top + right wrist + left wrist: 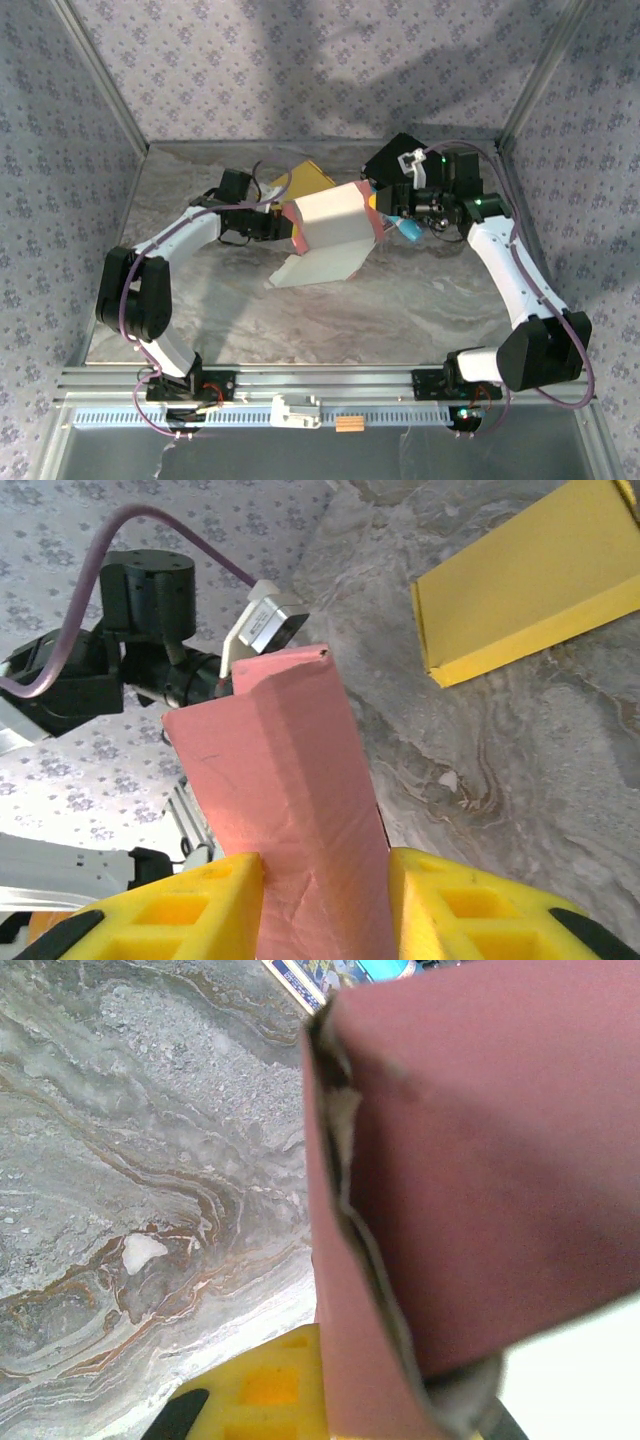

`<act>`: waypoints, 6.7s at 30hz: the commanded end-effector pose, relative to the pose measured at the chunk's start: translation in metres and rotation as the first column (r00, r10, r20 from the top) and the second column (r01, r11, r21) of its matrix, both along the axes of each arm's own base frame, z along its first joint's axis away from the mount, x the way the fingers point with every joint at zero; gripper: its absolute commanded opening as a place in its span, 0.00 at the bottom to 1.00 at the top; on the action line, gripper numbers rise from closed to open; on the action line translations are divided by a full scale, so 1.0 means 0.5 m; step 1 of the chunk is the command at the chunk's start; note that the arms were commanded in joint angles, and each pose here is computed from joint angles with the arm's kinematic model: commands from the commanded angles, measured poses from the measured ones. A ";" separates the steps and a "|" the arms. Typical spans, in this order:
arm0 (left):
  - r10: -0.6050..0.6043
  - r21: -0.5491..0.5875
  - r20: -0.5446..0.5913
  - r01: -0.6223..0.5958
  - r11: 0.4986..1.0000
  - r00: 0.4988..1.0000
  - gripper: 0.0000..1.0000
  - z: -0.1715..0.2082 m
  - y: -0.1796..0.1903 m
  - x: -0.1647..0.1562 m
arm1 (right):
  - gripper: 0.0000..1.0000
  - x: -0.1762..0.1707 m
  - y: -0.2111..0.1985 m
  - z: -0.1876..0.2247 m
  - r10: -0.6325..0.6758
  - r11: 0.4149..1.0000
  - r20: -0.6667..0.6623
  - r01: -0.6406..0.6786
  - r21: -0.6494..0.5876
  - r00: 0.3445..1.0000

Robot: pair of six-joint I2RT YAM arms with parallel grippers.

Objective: Fold the paper box

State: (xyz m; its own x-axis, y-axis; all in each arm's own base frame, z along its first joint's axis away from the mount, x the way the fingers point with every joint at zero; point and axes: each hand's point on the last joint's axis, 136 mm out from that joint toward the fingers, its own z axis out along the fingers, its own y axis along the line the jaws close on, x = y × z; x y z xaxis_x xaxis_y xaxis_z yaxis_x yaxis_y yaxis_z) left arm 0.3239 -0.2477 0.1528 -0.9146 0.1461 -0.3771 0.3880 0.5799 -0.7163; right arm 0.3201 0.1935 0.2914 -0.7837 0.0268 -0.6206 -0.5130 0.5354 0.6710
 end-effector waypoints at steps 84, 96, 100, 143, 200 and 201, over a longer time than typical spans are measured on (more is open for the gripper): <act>0.247 0.502 0.076 -0.251 0.828 0.966 0.00 -0.080 -0.005 -0.072 | 0.00 0.013 -0.056 -0.297 -0.426 0.130 0.269 0.352 -0.927 0.864; 0.264 0.500 0.049 -0.253 0.828 0.963 0.00 -0.121 -0.015 -0.092 | 0.00 0.001 -0.025 -0.353 -0.456 0.219 0.216 0.344 -0.913 0.864; 0.266 0.509 0.042 -0.250 0.824 0.963 0.00 -0.131 -0.012 -0.095 | 0.00 -0.005 -0.017 -0.380 -0.442 0.295 0.151 0.303 -0.906 0.884; 0.359 0.760 0.179 -0.360 0.541 0.916 0.25 -0.207 0.049 -0.089 | 0.00 -0.031 0.027 -0.411 -0.477 0.376 0.173 0.377 -0.846 0.862; 0.430 0.645 0.200 -0.448 0.618 0.881 0.30 -0.171 0.041 -0.059 | 0.00 -0.038 0.025 -0.422 -0.486 0.434 0.105 0.344 -0.832 0.868; 0.429 0.651 0.205 -0.450 0.611 0.880 0.31 -0.171 0.044 -0.059 | 0.00 -0.045 0.019 -0.434 -0.486 0.425 0.098 0.333 -0.841 0.868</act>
